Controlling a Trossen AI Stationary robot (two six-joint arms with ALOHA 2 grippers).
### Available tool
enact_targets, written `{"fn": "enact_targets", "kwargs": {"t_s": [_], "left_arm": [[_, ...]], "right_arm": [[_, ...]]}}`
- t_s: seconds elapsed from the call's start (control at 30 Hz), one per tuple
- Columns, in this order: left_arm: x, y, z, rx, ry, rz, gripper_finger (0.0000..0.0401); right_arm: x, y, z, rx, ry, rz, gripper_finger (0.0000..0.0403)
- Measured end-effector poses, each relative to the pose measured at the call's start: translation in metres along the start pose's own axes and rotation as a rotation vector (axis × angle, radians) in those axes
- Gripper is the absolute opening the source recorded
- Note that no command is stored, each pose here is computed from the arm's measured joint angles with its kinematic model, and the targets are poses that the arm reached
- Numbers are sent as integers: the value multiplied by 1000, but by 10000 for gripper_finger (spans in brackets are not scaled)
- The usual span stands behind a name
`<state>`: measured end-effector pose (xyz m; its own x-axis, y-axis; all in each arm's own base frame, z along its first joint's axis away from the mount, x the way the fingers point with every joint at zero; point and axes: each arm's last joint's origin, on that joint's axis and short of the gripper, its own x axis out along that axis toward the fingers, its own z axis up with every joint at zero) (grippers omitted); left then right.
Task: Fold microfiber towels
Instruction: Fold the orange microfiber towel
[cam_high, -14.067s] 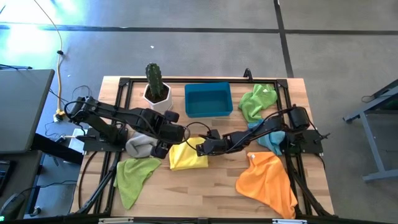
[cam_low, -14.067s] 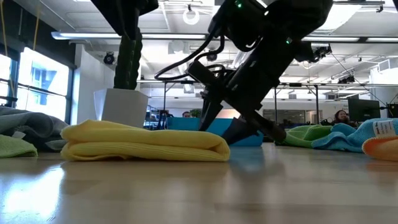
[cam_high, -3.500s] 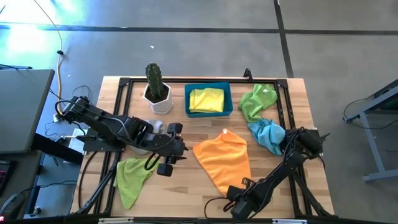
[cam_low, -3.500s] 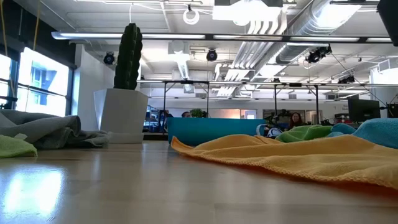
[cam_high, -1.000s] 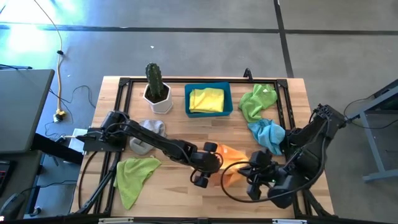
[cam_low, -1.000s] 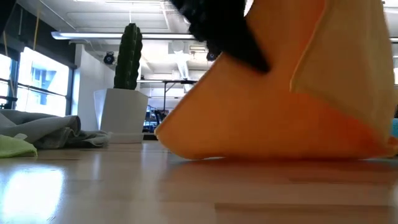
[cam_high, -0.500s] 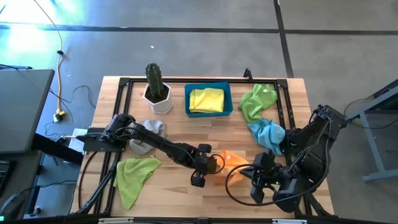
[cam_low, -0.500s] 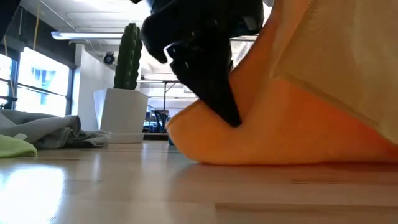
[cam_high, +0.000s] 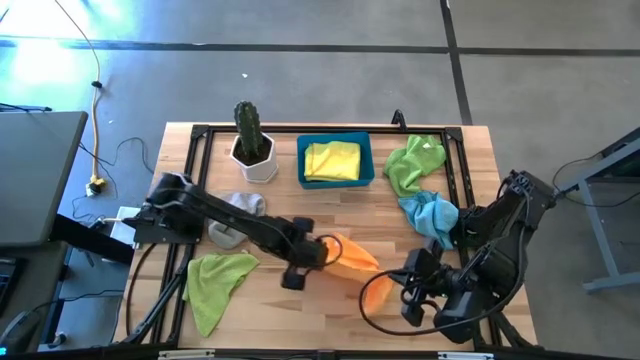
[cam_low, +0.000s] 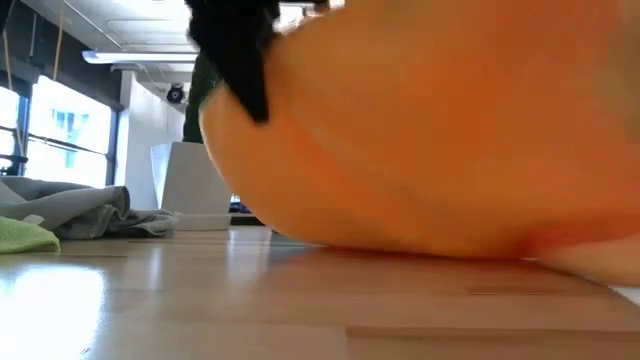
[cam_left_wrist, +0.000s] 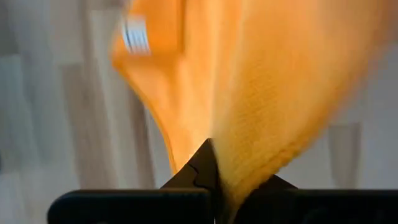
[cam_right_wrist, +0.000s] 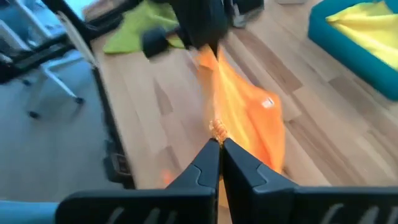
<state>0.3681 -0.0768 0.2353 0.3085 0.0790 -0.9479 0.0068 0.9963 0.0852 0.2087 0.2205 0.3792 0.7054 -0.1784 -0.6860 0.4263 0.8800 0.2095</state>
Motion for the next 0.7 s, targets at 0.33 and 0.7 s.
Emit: {"fn": "enact_targets", "kwargs": {"t_s": [0.33,0.7], "left_arm": [[-86,8,-36,20,-37,66,0],[-139,22,-76,-155,-45,211,0]], "right_arm": [[41,15,-8,-89,-44,-123,0],[69,-7,5,-146,-57,-259,0]]}}
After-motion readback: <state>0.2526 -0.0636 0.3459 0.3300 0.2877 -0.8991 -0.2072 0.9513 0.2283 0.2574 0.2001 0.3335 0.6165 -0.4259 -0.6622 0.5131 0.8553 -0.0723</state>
